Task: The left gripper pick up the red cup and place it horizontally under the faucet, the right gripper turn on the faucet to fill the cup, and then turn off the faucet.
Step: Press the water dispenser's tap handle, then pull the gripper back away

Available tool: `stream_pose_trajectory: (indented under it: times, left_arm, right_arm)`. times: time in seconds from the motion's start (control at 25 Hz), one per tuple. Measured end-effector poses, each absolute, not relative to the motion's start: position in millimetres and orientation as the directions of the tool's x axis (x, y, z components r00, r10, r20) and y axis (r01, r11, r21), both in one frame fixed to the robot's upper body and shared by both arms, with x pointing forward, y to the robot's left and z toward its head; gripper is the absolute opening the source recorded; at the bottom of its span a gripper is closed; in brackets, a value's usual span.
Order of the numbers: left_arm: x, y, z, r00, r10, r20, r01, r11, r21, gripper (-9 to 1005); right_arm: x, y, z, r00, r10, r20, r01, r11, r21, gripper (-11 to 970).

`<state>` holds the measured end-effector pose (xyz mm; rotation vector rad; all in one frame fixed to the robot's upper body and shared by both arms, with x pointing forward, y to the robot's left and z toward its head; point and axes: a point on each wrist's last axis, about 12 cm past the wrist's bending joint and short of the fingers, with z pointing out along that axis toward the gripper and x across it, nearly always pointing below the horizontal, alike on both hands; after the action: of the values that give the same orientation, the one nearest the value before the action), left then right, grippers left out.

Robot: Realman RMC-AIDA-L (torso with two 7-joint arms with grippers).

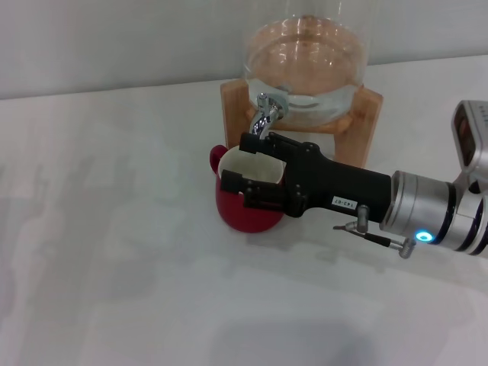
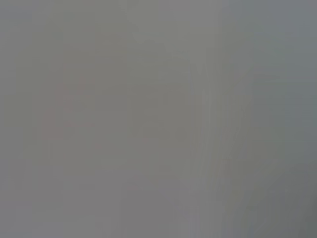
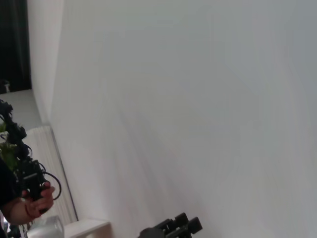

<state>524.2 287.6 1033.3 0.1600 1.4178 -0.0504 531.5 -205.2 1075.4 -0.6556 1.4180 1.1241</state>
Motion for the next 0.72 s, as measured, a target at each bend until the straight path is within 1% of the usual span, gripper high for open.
stream_pose_trajectory:
  times: [0.72]
  left_arm:
    - [524.7, 286.6, 1033.3, 0.153, 0.06, -0.986, 0.133, 0.988, 0.081, 611]
  right_arm:
    - [535.0, -209.7, 1074.9, -0.182, 0.223, -0.958, -0.865, 0.426, 0.264, 873]
